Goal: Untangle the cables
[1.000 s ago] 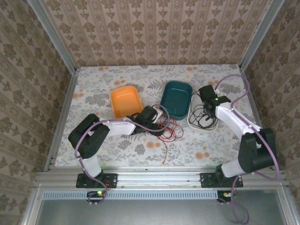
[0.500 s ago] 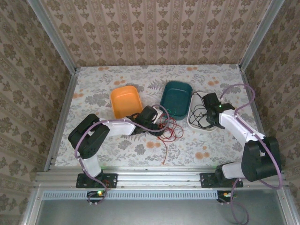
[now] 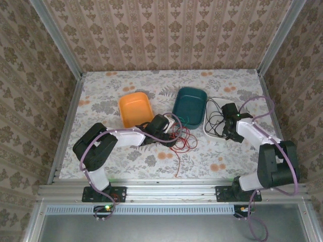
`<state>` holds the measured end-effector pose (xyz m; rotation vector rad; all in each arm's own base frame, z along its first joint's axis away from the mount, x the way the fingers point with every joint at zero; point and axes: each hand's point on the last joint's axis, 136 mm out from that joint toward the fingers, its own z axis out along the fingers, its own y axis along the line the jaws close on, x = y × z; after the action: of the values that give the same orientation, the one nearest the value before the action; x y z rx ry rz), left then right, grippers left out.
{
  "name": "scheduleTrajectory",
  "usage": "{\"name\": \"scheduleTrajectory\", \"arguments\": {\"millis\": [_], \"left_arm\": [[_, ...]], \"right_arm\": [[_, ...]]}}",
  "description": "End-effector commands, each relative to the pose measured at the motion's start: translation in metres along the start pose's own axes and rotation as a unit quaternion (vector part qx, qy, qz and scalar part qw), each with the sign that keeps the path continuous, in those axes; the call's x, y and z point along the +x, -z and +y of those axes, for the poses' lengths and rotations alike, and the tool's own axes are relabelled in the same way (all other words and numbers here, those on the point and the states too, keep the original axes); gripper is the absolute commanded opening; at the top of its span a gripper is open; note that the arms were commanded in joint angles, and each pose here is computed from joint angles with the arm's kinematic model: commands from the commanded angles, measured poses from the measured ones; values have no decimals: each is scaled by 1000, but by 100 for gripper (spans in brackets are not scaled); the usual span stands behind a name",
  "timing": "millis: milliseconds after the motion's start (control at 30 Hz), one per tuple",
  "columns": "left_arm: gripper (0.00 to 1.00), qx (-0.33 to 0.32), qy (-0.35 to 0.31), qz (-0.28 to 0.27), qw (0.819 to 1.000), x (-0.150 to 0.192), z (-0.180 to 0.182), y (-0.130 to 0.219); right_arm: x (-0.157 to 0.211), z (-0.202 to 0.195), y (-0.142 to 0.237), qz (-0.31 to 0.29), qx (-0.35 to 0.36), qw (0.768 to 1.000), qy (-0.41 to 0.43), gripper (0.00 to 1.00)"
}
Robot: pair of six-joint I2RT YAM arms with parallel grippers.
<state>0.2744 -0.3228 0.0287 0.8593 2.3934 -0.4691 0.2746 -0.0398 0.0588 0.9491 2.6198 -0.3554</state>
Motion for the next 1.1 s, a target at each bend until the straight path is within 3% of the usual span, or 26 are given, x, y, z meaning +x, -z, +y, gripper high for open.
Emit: {"name": "scheduleTrajectory", "arguments": {"millis": [0, 167, 367, 533, 700, 767, 867, 967, 1067], "left_arm": [[84, -6, 5, 9, 1000, 7, 2, 7], [84, -7, 6, 7, 1000, 5, 3, 9], [84, -6, 17, -7, 1000, -5, 5, 12], [87, 5, 24, -27, 999, -16, 5, 17], [92, 8, 18, -36, 999, -20, 5, 19], [92, 5, 18, -37, 999, -21, 6, 19], [92, -4, 22, -45, 999, -22, 9, 22], [92, -11, 23, -47, 999, -22, 12, 22], [91, -14, 26, -47, 998, -22, 13, 22]], "right_arm": [[-16, -1, -13, 1, 8, 1000, -18, 15], [-51, -3, -20, -16, 25, 999, -30, 17], [-76, 1, 2, -65, 5, 998, -2, 41], [-72, 5, 54, -150, -72, 986, 0, 53], [-28, 43, 110, -190, -220, 956, 40, 54], [-2, 73, 130, -181, -299, 932, 95, 52], [44, 119, 156, -131, -409, 881, 195, 51], [89, 154, 165, -59, -459, 838, 290, 47], [112, 175, 154, -11, -459, 826, 327, 43]]}}
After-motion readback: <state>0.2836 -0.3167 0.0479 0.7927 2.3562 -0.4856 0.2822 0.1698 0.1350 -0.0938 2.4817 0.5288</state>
